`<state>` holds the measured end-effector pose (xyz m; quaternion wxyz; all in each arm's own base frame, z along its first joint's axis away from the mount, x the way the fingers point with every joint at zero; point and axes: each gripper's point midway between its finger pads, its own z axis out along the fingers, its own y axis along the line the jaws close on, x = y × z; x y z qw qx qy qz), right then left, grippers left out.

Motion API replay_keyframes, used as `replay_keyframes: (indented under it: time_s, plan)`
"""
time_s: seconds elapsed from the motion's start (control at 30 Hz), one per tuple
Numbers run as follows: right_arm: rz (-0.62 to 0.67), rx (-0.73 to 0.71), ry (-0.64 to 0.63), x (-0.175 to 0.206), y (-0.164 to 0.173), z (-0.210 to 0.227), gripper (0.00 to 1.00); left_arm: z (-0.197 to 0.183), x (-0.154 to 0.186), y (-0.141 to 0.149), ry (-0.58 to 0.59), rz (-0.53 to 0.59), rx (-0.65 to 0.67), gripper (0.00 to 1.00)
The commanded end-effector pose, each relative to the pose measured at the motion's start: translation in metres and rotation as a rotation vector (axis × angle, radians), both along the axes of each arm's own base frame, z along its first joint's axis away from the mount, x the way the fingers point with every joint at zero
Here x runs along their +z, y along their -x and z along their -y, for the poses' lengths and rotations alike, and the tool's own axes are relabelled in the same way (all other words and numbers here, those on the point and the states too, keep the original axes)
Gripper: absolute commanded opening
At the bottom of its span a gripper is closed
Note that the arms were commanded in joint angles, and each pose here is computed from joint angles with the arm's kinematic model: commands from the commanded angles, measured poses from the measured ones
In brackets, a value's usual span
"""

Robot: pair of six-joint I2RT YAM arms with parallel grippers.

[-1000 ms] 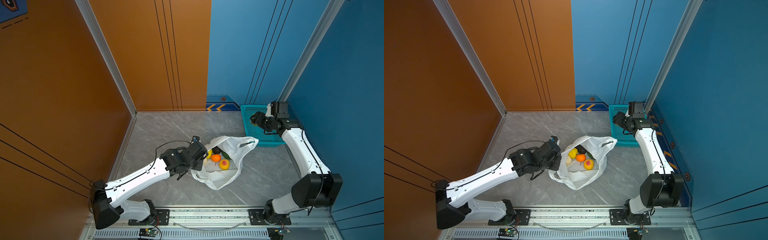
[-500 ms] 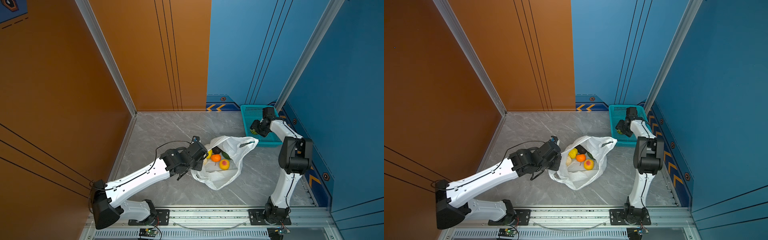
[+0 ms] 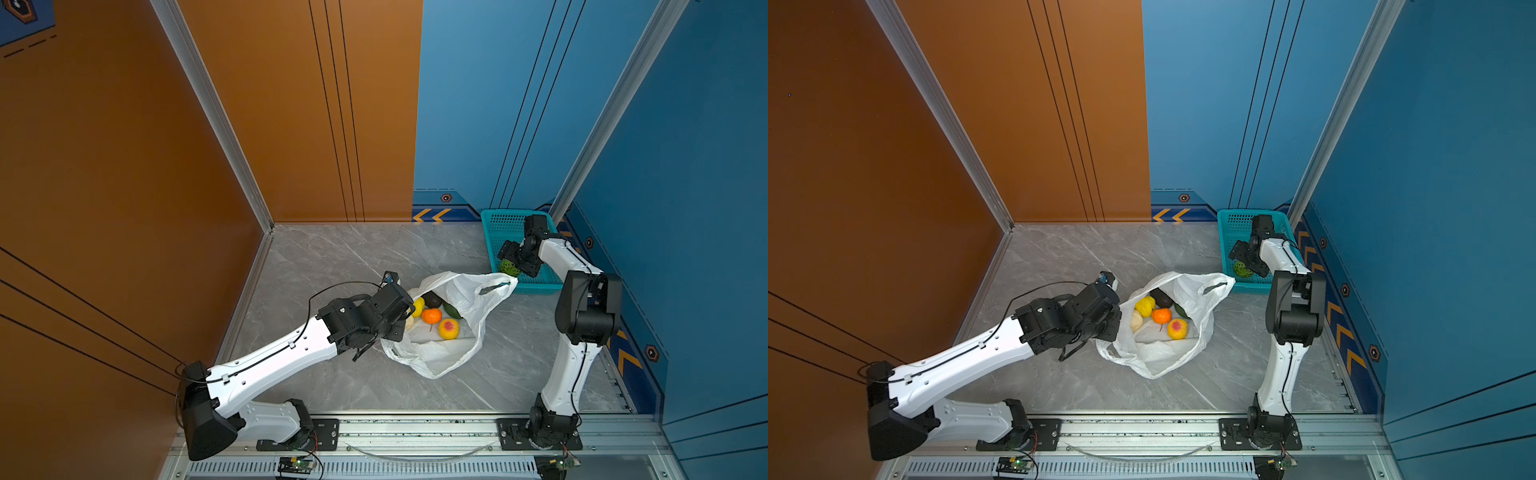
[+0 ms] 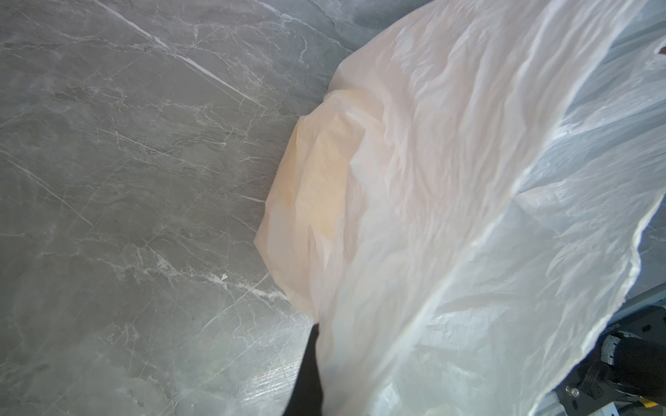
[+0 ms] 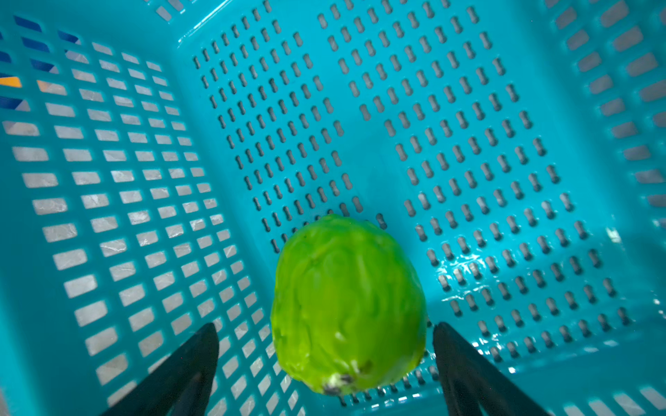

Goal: Untie the knot of the plastic bag and take out the fruit
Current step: Place the fruit in the basket.

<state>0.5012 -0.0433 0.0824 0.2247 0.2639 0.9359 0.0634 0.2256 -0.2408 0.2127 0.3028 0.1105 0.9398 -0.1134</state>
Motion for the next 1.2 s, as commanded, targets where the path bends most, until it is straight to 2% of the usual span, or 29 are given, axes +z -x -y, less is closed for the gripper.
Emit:
replay_keyframes:
  time_s: [0.0, 0.17, 0.37, 0.53, 0.73, 0.93, 1.17]
  plan:
    - [0.029, 0.007, 0.034, 0.029, 0.006, 0.005, 0.95, -0.001, 0.011, -0.001, 0.011, 0.037, 0.003, 0.0]
    - [0.096, 0.042, 0.036, 0.071, 0.015, -0.005, 0.97, -0.002, 0.013, -0.001, 0.015, 0.041, 0.004, 0.0]
    - [0.205, 0.163, 0.026, 0.148, 0.048, -0.044, 1.0, 0.0, 0.014, -0.001, 0.017, 0.04, -0.001, 0.0]
    - [0.281, 0.34, -0.004, 0.205, 0.092, -0.108, 1.0, 0.002, 0.014, -0.002, 0.018, 0.036, -0.008, 0.0]
    - [0.333, 0.591, 0.002, 0.247, 0.152, -0.193, 1.0, 0.005, 0.013, -0.002, 0.015, 0.031, -0.017, 0.0]
    - [0.293, 0.725, -0.03, 0.237, 0.203, -0.245, 1.0, 0.005, 0.017, -0.003, 0.021, 0.039, -0.015, 0.0]
    - [0.204, 0.862, -0.028, 0.185, 0.251, -0.285, 1.0, 0.005, 0.017, -0.003, 0.025, 0.034, -0.014, 0.0]
